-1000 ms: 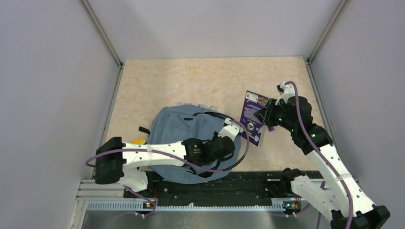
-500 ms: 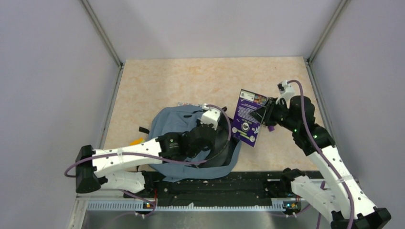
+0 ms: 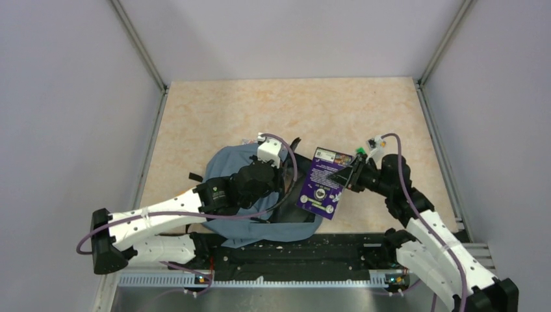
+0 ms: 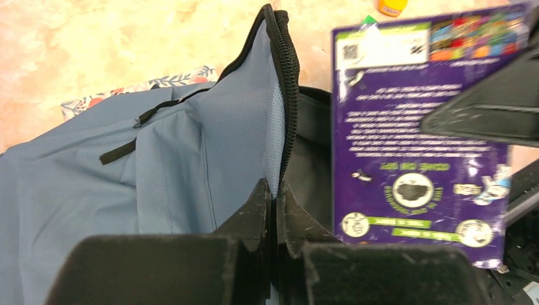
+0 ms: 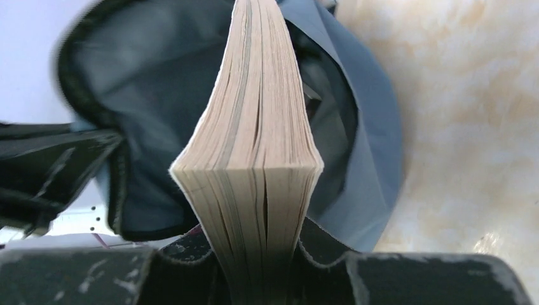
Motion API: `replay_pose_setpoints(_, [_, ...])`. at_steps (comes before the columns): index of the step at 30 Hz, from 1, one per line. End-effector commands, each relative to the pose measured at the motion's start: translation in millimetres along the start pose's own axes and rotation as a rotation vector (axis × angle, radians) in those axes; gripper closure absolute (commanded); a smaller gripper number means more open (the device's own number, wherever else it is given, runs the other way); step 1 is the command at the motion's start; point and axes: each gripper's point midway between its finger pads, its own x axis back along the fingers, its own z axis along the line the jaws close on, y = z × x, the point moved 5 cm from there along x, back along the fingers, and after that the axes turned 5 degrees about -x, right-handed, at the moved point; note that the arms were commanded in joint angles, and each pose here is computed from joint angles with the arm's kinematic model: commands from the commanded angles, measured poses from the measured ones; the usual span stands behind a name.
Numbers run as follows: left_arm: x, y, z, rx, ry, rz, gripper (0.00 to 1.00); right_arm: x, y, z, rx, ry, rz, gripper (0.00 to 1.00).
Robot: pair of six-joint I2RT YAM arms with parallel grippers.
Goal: Pack the student bag
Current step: Place the book in the student bag.
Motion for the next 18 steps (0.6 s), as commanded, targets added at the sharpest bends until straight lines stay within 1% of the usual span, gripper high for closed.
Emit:
replay_pose_setpoints(1, [10, 32, -3, 0.078, -0.075, -0.127, 1.00, -15, 13, 28, -0.044, 0.162, -0.059, 1.00])
replay_pose_setpoints(4, [10, 33, 0, 0.094, -0.100, -0.129, 1.00, -27, 9, 29, -0.039, 0.162, -0.029, 1.00])
replay_pose_setpoints(6, [7, 31, 2, 0.100, -0.135, -0.109, 1.00, -36, 2, 28, -0.046, 0.152, 0.015, 1.00])
replay_pose_setpoints(9, [0, 27, 9, 0.127, -0.142, -0.086, 1.00, -47, -6, 24, -0.075, 0.141, 0.063, 1.00])
replay_pose_setpoints(15, [-3, 20, 5, 0.121, -0.187, -0.056, 1.00, -57, -13, 28, -0.161, 0.161, 0.086, 1.00])
replay_pose_setpoints(18, [-3, 14, 7, 0.126, -0.177, -0.044, 1.00, -62, -17, 28, -0.194, 0.167, 0.114, 1.00])
